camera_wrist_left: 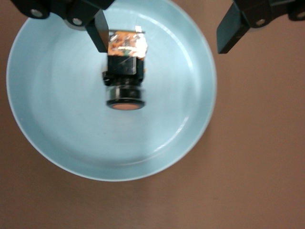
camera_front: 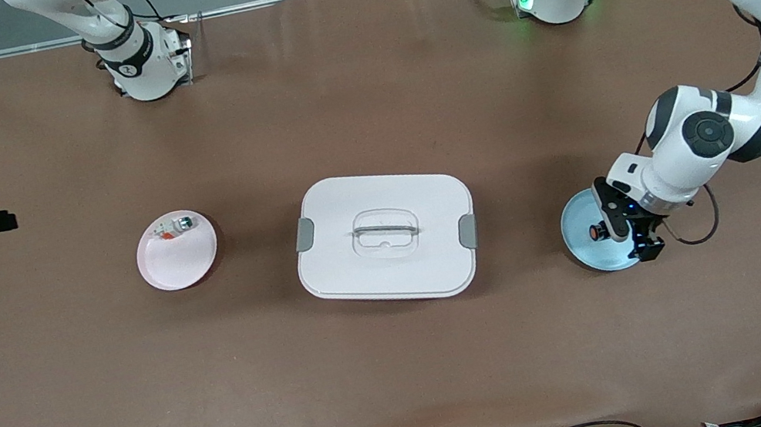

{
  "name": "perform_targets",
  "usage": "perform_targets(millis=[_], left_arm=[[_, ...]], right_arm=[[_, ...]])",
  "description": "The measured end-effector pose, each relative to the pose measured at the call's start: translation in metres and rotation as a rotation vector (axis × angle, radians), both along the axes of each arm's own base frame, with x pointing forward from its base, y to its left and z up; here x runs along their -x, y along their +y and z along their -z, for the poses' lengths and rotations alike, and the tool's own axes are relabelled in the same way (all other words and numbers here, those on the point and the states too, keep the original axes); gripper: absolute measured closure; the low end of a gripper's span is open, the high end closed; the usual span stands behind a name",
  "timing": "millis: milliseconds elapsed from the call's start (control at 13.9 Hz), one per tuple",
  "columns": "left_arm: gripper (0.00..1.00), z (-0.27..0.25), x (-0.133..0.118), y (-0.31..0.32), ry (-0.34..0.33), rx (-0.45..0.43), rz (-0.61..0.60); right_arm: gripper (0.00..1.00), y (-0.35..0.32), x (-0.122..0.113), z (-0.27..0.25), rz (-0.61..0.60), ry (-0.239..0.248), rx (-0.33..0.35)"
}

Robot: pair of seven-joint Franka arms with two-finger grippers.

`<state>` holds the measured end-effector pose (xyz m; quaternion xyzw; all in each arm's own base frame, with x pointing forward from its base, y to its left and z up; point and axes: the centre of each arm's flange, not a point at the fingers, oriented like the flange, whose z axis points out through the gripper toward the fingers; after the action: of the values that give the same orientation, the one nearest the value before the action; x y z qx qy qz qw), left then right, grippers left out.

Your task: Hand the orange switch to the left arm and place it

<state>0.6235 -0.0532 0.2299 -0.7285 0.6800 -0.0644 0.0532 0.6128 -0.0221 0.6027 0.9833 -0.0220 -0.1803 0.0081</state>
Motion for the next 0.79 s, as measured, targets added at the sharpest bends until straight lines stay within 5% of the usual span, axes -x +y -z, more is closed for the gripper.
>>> perform_targets(millis=[288, 577, 793], left_arm=[[0.0, -0.075, -0.027, 0.011, 0.09, 0.017, -0.179], [0.0, -0.176, -0.043, 0.029, 0.129, -0.011, -0.393], [0.0, -0.237, -0.04, 0.028, 0.143, -0.013, -0.615]], right_arm=[[0.0, 0.006, 0.001, -0.022, 0.044, -0.133, -0.005], [0.0, 0.011, 0.006, -0.025, 0.043, -0.319, 0.0], [0.0, 0.014, 0.026, -0.029, 0.047, -0.351, 0.005]])
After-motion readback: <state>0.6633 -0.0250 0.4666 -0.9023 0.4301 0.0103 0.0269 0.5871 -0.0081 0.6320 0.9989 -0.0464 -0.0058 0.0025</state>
